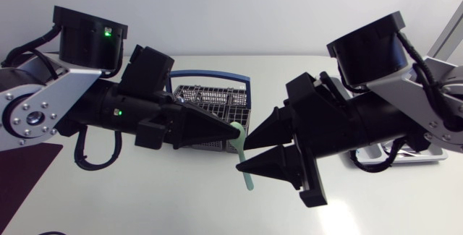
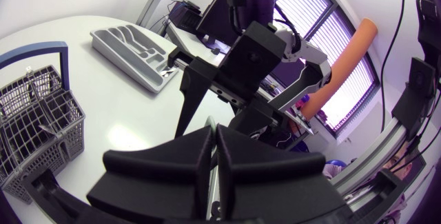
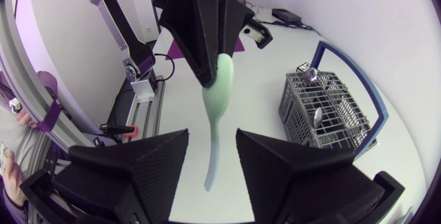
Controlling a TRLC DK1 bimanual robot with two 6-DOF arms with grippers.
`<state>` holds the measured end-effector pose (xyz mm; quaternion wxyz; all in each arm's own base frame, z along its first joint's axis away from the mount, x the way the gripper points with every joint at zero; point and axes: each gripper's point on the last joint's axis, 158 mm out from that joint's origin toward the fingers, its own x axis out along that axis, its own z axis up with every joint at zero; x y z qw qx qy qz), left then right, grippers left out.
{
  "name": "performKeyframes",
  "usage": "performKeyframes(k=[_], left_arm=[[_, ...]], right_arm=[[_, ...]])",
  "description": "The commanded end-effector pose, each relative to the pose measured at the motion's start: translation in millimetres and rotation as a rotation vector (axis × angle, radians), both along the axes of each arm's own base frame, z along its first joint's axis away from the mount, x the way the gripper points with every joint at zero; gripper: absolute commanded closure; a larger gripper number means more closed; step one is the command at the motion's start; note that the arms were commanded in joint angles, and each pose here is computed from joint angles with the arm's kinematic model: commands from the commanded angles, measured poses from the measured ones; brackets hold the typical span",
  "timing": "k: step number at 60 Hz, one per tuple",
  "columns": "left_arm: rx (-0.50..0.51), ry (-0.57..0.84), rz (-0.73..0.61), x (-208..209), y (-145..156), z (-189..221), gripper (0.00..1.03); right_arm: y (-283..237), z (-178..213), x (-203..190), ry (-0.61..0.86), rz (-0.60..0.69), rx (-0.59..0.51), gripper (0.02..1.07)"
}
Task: Transfer all utensils from the basket to the drawer tray.
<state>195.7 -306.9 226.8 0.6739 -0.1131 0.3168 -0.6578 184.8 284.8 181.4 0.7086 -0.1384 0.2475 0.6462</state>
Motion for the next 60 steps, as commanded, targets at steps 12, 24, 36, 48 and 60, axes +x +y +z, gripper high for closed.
performKeyframes(k=[12, 24, 36, 48, 60], left_arm=[[-0.016, -0.015, -0.027, -3.2, -4.5, 9.2, 1.00], [-0.025, -0.030, -0.021, -2.5, -2.6, 15.3, 1.00], [-0.042, -0.063, 0.003, 5.6, 1.0, 29.1, 0.75], [-0.045, -0.155, 0.100, 29.3, 4.5, 50.0, 0.48], [-0.009, -0.229, 0.266, 68.9, 18.0, 60.2, 0.45]], right_arm=[[7.4, -8.4, -8.1, 0.064, 0.035, 0.001, 0.96], [4.9, -10.5, -8.8, 0.079, 0.030, -0.012, 1.01], [-4.0, -16.8, -10.3, 0.088, 0.020, -0.043, 1.01], [-19.1, -29.2, -6.9, 0.100, -0.004, -0.090, 1.01], [-53.8, -38.4, 13.7, 0.055, -0.102, -0.144, 1.01]])
